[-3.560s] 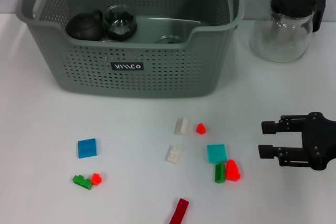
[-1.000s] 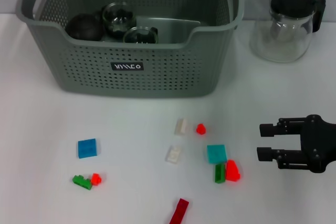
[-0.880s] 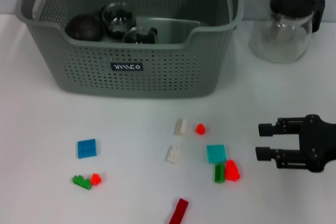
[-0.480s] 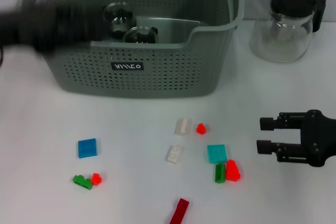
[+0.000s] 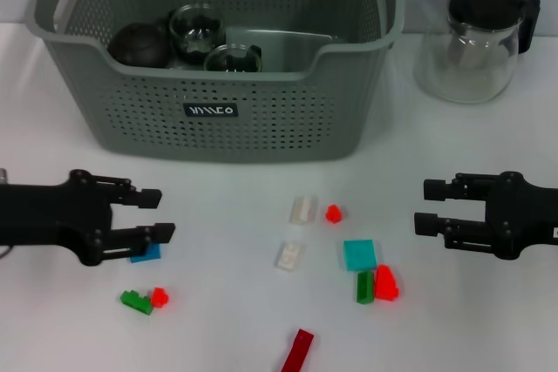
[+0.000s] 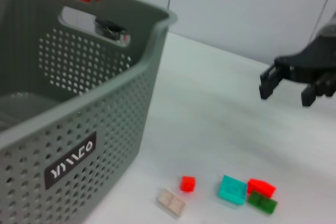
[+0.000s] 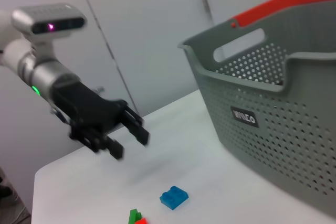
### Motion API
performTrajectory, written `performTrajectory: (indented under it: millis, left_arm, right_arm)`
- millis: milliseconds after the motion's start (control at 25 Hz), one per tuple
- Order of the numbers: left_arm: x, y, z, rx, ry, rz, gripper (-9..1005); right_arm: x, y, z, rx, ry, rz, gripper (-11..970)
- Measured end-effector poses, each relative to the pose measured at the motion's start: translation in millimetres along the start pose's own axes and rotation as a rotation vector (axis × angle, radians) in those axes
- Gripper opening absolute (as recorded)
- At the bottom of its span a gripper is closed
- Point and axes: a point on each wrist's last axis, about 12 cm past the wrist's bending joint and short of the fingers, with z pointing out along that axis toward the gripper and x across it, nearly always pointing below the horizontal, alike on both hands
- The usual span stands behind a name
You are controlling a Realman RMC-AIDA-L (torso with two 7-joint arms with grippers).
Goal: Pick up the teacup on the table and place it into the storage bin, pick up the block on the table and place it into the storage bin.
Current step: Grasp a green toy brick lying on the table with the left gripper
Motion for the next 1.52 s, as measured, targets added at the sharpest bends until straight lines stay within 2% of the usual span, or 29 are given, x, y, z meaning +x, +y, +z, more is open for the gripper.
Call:
performTrajectory:
  millis: [200,320,520,600,840,1120,1280,1520]
  left_arm:
    - [20.3,-1.2,17.2,-0.061,-0.053,0.001,511]
    - [25.7,-0.9,22.9,-0.082,-0.108,-0.013,512]
    - [34.5,-7.3,26.5,-0.130,-0.260,0.101,513]
    - [38.8,-10.4,29.0,-0.137,-0.297,0.112,514]
    - [51.6,-18.7,39.3,-0.081,-0.316,-0.006,516]
    - [83.7,-37.8,26.1,-0.138,-0.267,0.033,528]
    - [103.6,-49.9,14.5,-0.202,-0.265,-0.006,549]
    - [122.1,-68.5,3.1,-0.259,-0.326,-0.099,556]
  right_arm:
    - [0.2,1.5,3.1,-0.008,-0.008,-0.017,639]
    - [0.1,1.2,3.3,0.000,-0.017,-0.014,639]
    - [-0.8,1.1,1.6,0.013,-0.050,-0.010,638]
    - [-0.6,1.3,0.6,0.018,-0.062,-0.010,638]
    - [1.2,2.6,1.1,0.016,-0.082,-0.008,638]
    - [1.2,2.9,2.8,0.009,-0.085,0.003,638]
    - [1.7,3.1,3.7,0.008,-0.086,0.007,638]
    - [1.8,2.8,3.7,0.010,-0.089,0.010,638]
